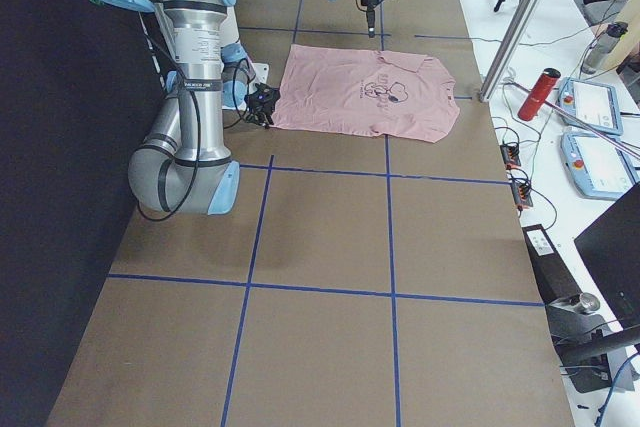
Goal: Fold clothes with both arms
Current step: 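Move the left gripper down to the other hem corner nearest the robot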
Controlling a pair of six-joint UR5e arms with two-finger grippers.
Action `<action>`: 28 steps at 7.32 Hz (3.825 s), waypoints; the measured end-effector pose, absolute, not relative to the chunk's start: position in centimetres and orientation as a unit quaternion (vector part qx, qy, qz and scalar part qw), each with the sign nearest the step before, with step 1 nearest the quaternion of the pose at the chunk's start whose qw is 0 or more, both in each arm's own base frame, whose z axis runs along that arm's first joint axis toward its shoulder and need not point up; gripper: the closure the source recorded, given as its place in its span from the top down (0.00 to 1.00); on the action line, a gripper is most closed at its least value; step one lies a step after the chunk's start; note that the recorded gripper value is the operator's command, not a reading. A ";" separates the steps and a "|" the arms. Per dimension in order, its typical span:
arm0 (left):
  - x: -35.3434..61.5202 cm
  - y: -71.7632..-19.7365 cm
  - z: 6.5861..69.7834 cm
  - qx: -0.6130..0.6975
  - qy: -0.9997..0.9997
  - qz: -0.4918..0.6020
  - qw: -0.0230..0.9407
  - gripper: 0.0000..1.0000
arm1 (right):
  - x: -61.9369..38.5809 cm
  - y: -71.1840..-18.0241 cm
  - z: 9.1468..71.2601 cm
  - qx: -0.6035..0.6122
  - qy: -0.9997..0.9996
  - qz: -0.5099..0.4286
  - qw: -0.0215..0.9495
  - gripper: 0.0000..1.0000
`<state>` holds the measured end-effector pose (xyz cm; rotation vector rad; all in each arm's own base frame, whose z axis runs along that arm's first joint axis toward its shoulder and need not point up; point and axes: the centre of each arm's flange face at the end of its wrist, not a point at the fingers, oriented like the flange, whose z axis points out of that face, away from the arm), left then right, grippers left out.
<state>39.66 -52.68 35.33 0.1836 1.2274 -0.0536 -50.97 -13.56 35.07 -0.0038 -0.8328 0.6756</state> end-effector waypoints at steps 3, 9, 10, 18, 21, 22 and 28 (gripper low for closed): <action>39.4 -52.4 35.2 0.081 0.576 -0.035 0.812 0.88 | -50.1 -13.8 33.6 -0.002 -0.411 0.325 0.852 0.00; 38.9 -34.8 36.9 -0.004 0.581 -0.079 0.810 0.88 | -48.6 -14.2 31.5 -0.009 -0.432 0.328 0.840 0.00; 38.2 -32.2 38.1 -0.028 0.572 -0.087 0.815 0.88 | -48.6 -14.2 31.4 -0.009 -0.433 0.328 0.840 0.00; 47.1 -24.7 36.0 -0.086 0.465 -0.124 0.873 0.87 | -48.2 -14.5 30.9 -0.009 -0.437 0.325 0.838 0.00; 48.0 -23.9 36.4 -0.084 0.437 -0.125 0.887 0.85 | -48.2 -14.4 30.9 -0.009 -0.438 0.324 0.839 0.00; 47.9 -23.4 37.3 -0.085 0.428 -0.124 0.891 0.83 | -48.2 -14.4 30.9 -0.009 -0.437 0.324 0.839 0.00; 47.2 -22.7 38.4 -0.087 0.418 -0.121 0.896 0.00 | -48.1 -14.5 30.8 -0.009 -0.438 0.326 0.838 0.00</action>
